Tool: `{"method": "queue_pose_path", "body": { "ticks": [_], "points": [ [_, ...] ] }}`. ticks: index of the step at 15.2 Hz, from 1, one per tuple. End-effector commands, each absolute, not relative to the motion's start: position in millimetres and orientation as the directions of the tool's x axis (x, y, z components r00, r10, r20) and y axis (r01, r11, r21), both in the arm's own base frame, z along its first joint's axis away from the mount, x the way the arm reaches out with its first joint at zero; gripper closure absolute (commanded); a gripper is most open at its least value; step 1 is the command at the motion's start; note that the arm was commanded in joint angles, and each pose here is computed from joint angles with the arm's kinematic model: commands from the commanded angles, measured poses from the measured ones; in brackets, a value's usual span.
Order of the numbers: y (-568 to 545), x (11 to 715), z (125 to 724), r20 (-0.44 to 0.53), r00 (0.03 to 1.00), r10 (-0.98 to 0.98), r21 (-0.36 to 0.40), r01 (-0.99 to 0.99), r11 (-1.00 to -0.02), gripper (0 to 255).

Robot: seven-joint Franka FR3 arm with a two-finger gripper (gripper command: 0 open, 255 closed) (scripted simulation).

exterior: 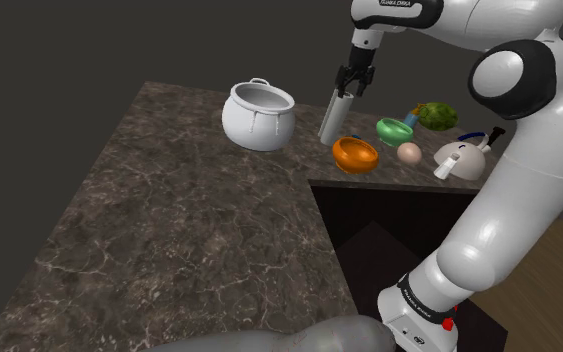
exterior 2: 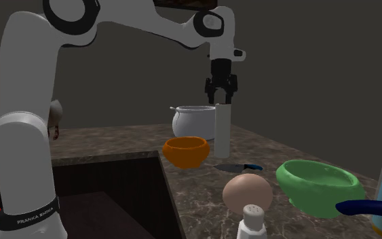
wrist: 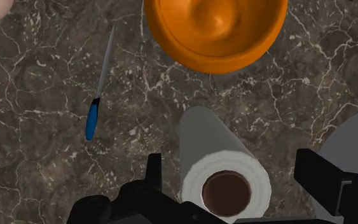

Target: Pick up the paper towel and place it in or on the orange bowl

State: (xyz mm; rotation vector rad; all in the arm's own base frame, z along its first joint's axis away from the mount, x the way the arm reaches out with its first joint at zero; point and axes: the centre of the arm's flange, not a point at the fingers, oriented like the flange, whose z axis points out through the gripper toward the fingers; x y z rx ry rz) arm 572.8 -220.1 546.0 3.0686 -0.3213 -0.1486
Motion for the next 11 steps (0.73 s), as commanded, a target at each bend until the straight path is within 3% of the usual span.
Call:
{"method": "queue_pose_path", "body": {
  "ticks": [1,11],
  "points": [
    [-221.9,572.9,536.6,-0.09,0.974,-0.209,0.062,-0.204,-0.977,0],
    [-222.4,571.5,523.1,-0.09,0.974,-0.209,0.062,-0.204,-0.977,0]
  ]
}}
